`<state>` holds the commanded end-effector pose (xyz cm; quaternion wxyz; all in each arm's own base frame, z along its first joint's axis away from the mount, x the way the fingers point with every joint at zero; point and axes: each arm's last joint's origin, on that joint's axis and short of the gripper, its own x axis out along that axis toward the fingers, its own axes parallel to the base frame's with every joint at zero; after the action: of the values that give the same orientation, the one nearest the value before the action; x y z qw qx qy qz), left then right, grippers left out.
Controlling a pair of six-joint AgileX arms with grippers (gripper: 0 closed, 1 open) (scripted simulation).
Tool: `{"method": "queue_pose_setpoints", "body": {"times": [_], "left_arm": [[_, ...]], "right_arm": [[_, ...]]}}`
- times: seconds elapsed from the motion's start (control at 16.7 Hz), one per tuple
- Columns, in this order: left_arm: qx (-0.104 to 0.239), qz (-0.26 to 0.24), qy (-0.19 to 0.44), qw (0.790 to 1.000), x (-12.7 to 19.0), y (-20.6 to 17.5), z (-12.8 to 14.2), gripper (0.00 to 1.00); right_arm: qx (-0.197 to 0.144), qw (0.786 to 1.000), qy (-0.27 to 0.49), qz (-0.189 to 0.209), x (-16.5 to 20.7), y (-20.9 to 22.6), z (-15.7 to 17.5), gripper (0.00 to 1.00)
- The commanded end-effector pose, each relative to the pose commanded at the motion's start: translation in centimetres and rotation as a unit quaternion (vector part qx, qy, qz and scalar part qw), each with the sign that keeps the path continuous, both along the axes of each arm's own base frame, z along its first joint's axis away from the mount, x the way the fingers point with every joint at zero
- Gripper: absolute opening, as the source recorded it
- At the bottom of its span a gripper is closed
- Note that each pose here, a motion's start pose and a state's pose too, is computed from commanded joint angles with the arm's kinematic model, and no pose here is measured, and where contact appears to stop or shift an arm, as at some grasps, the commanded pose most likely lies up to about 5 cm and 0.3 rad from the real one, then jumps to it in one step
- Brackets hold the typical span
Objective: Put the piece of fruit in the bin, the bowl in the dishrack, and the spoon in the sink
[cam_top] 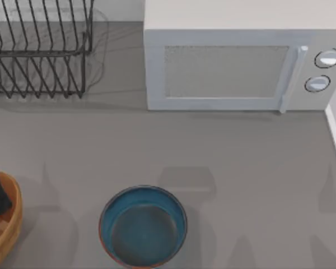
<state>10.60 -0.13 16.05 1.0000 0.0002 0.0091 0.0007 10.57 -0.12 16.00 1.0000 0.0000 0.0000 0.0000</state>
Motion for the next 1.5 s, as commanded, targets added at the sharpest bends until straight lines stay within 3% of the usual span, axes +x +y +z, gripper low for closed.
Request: {"method": "queue_pose_setpoints", "body": {"times": [0.42, 0.6, 0.84, 0.96, 1.14, 1.32, 1.5], "left_arm": [[-0.004, -0.005, -0.003, 1.0, 0.0, -0.1, 0.2, 1.0], [-0.035, -0.037, 0.037, 0.998, 0.1, -0.8, 1.9, 1.0], [-0.096, -0.096, 0.149, 0.979, 1.2, -2.7, 6.7, 1.0], [-0.12, -0.119, 0.235, 0.957, 2.9, -4.4, 9.2, 1.0], [-0.129, -0.129, 0.386, 0.904, 6.6, -8.6, 11.3, 1.0], [-0.106, -0.109, 0.523, 0.839, 9.9, -14.4, 11.2, 1.0], [-0.067, -0.075, 0.617, 0.781, 11.4, -20.3, 9.9, 1.0]], "right_arm": [[0.0, 1.0, 0.0, 0.0, 0.0, 0.0, 0.0, 1.0], [0.0, 1.0, 0.0, 0.0, 0.0, 0.0, 0.0, 1.0], [0.0, 1.0, 0.0, 0.0, 0.0, 0.0, 0.0, 1.0], [0.0, 1.0, 0.0, 0.0, 0.0, 0.0, 0.0, 1.0], [0.0, 1.0, 0.0, 0.0, 0.0, 0.0, 0.0, 1.0], [0.0, 1.0, 0.0, 0.0, 0.0, 0.0, 0.0, 1.0], [0.0, 1.0, 0.0, 0.0, 0.0, 0.0, 0.0, 1.0]]}}
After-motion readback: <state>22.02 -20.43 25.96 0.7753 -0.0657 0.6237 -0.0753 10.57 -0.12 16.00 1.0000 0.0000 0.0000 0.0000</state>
